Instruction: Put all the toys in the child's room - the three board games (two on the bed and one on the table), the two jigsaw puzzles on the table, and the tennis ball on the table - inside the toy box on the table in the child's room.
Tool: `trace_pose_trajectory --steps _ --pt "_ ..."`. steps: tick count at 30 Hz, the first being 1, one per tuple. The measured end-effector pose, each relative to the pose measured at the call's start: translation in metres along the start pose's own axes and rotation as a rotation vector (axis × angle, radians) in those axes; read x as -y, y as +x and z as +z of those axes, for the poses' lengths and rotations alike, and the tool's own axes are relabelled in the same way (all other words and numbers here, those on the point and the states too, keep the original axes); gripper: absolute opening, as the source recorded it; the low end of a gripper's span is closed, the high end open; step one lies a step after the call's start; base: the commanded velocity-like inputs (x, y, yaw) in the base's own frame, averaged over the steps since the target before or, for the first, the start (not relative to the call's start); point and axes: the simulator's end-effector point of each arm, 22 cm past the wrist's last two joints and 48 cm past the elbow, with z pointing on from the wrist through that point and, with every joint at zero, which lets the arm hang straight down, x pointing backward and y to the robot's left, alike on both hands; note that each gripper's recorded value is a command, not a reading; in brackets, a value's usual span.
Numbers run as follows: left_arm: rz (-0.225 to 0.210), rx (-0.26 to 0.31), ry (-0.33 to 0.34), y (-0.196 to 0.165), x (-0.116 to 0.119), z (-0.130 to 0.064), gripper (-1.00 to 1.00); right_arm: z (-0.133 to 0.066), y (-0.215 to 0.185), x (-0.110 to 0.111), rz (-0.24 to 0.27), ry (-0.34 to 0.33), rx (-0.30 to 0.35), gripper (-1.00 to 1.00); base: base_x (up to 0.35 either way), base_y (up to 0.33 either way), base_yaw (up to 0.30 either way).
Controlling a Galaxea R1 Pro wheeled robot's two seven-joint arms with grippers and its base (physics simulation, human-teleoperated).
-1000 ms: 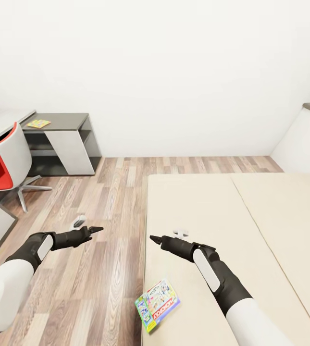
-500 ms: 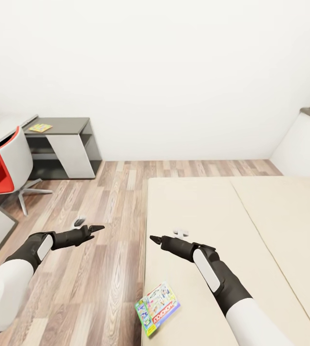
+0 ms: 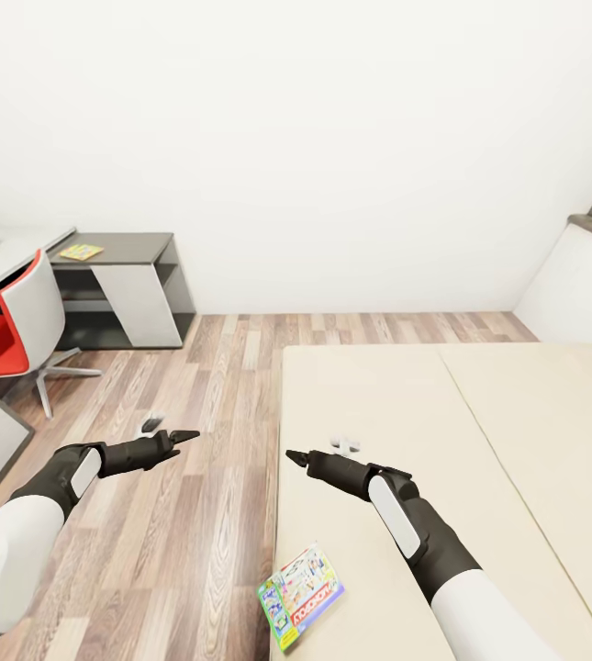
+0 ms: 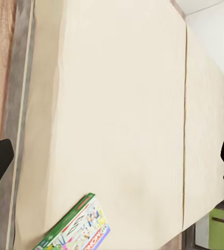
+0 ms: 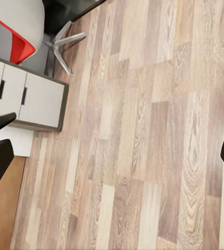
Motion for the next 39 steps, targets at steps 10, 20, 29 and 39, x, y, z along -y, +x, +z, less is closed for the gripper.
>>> trace_pose_trajectory --steps 10,20,29,39 --pt "0.01 0.011 0.008 -0.005 0.008 -0.005 1.0 -0.004 -0.006 -0.006 -0.011 -0.005 0.012 1.0 0.0 0.0 0.0" --pt "0.021 0.022 0.015 -0.01 0.016 -0.009 1.0 -0.008 -0.012 -0.013 -0.022 -0.009 0.023 1.0 0.0 0.0 0.0" --pt "0.03 0.032 0.021 -0.015 0.023 -0.014 1.0 -0.012 -0.018 -0.018 -0.032 -0.013 0.033 1.0 0.0 0.0 0.0" --pt "0.04 0.043 0.028 -0.019 0.031 -0.019 1.0 -0.016 -0.024 -0.025 -0.043 -0.019 0.045 1.0 0.0 0.0 0.0"
